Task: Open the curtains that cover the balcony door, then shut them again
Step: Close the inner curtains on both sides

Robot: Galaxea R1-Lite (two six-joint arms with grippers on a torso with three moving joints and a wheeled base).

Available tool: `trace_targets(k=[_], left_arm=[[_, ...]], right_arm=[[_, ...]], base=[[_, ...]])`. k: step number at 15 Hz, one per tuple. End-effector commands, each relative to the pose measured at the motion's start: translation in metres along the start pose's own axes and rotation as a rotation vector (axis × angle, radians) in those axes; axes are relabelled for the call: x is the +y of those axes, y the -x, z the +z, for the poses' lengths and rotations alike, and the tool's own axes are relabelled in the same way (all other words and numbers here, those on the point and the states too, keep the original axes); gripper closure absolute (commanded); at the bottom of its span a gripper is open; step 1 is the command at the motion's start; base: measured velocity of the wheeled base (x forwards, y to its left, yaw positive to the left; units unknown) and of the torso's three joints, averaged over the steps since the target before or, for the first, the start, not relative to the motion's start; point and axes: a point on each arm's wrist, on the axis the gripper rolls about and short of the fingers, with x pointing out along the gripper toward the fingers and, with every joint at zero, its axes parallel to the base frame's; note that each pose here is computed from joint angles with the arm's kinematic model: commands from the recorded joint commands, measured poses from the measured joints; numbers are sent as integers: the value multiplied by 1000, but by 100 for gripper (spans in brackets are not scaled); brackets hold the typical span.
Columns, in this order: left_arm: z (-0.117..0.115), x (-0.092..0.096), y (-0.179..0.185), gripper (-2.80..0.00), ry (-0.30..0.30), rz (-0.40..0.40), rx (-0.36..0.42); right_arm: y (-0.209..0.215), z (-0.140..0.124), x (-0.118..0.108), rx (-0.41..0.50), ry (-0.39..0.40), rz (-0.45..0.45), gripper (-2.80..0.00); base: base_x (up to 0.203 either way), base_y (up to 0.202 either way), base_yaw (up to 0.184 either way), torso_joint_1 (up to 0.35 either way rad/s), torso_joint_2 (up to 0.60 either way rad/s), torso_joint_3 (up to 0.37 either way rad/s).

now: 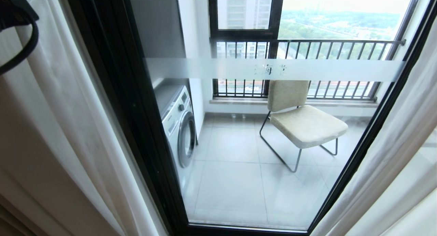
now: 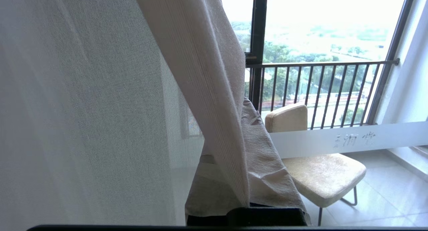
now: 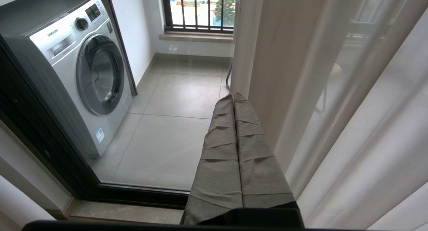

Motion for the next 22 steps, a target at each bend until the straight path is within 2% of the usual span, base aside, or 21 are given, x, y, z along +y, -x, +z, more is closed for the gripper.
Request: trace_targets(k=[1, 8, 16, 22], left_arm=[[-1, -1, 0, 0, 3, -7, 0], [-2, -8, 0, 0, 15, -38, 4], [8, -9, 10, 0, 13, -43, -30], [15, -19, 17, 0, 30, -92, -54]], right_arm=[[0, 0, 0, -1, 0, 1, 0], [0, 0, 0, -1, 0, 1, 0], [0, 0, 0, -1, 0, 1, 0], [0, 0, 0, -1, 0, 1, 0]], base=[[0, -192, -2, 2, -2, 2], [0, -191, 2, 2, 1, 2], [0, -191, 4, 2, 3, 1], [0, -191, 4, 4, 2, 1]])
